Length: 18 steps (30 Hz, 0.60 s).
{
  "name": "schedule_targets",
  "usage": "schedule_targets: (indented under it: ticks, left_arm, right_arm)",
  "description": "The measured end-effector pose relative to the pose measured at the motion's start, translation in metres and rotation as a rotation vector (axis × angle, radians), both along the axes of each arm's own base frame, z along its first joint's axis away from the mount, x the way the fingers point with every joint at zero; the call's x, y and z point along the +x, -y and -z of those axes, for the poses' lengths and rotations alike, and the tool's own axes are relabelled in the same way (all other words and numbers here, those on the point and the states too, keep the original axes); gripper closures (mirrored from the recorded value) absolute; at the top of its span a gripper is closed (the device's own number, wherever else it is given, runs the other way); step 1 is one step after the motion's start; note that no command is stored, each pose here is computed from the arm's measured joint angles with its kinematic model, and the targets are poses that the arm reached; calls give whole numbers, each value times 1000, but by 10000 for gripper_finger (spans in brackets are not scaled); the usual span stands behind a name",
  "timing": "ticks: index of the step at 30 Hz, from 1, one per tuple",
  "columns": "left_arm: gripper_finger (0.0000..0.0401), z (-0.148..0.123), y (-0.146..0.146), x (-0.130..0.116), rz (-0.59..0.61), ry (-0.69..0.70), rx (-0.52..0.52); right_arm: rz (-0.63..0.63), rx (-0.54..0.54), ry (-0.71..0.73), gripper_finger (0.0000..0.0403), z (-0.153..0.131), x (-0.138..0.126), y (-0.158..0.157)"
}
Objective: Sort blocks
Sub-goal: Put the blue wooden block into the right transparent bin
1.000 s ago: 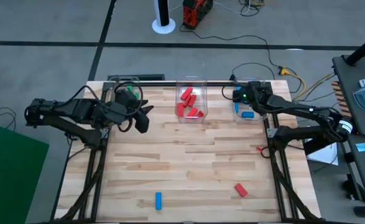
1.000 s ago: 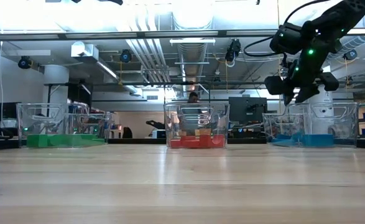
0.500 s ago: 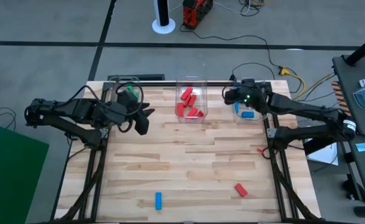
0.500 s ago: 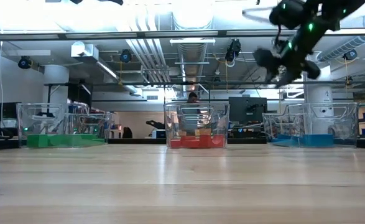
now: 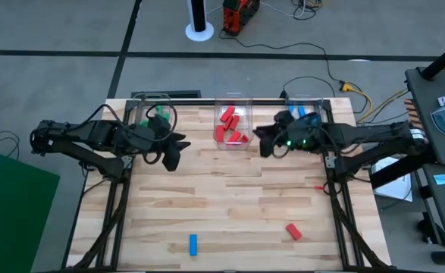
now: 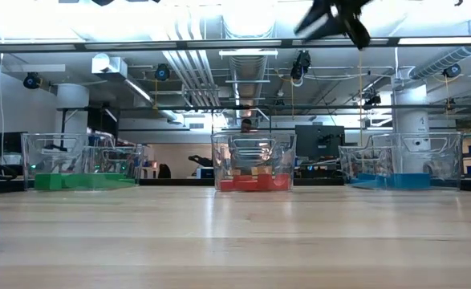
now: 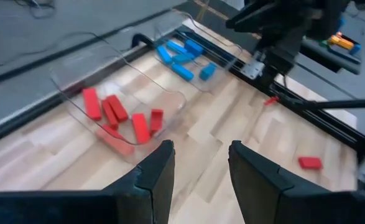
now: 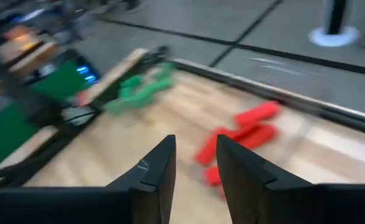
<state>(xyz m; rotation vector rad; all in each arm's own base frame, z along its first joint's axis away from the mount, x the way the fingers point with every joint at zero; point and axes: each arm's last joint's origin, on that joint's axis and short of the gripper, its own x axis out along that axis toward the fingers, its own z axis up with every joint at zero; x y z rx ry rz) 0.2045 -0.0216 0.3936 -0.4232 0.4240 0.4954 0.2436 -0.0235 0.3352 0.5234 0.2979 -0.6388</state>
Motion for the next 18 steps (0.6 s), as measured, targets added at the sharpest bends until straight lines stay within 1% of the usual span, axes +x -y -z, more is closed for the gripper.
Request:
schedule_targets:
  ticks: [4,9,13,18]
  left_arm:
    - [271,1,2,0,59,-7,-42]
    - [271,4,6,-2,97,-36,-147]
    - [271,8,14,-5,83,-46,-279]
    - [271,11,34,-6,66,-47,-420]
  right_arm:
    - [-98,23,23,316,-15,17,-28]
    - [-178,95,-37,333,-16,33,-60]
    - [-266,195,-126,342,-8,39,-83]
    - [-320,339,-316,354,6,36,-102]
